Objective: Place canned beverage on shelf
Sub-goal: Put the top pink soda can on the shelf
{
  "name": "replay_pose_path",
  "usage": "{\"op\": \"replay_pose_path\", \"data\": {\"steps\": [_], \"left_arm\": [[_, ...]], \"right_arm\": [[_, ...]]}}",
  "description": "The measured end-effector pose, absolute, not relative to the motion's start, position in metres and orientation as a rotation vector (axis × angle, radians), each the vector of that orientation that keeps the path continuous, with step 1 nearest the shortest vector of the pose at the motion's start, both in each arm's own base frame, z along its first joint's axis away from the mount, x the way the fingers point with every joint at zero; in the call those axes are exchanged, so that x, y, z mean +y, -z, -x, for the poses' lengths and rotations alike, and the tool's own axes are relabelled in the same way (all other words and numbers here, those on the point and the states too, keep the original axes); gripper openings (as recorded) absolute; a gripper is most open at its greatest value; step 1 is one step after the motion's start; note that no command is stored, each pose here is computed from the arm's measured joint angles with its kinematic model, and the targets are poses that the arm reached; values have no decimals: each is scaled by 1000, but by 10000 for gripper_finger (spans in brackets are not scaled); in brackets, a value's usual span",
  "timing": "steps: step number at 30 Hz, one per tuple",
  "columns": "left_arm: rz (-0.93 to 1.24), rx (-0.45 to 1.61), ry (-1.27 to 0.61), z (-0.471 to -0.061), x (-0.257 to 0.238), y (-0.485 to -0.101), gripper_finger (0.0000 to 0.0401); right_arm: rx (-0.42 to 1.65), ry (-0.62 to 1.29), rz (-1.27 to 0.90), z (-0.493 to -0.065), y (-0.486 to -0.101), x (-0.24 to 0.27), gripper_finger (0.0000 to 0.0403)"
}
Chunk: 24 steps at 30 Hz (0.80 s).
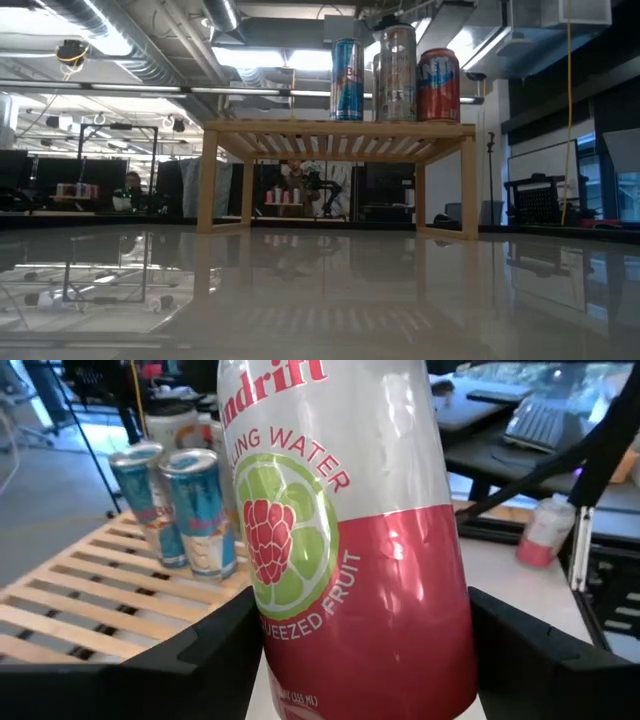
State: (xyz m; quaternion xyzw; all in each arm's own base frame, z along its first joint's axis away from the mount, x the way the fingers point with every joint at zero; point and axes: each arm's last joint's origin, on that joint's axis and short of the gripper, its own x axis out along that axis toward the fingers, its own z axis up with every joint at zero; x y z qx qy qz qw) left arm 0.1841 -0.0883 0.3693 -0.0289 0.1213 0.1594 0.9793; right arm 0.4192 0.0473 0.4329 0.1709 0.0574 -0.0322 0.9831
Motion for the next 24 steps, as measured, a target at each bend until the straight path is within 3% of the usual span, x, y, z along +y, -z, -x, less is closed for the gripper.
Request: {"op": "replay_pose_path", "data": {"steps": [8,15,24], "left_arm": [[-13,204,-322,-188,-89,-375,269],[-29,202,-334,-189,-88,-375,269],[-35,211,-315,-184,-89,-375,299]], "right_arm": [[121,72,-423,-425,-428,43,340],[72,61,-412,-429,-428,43,279],[122,40,-388,-428,-425,44,279]]}}
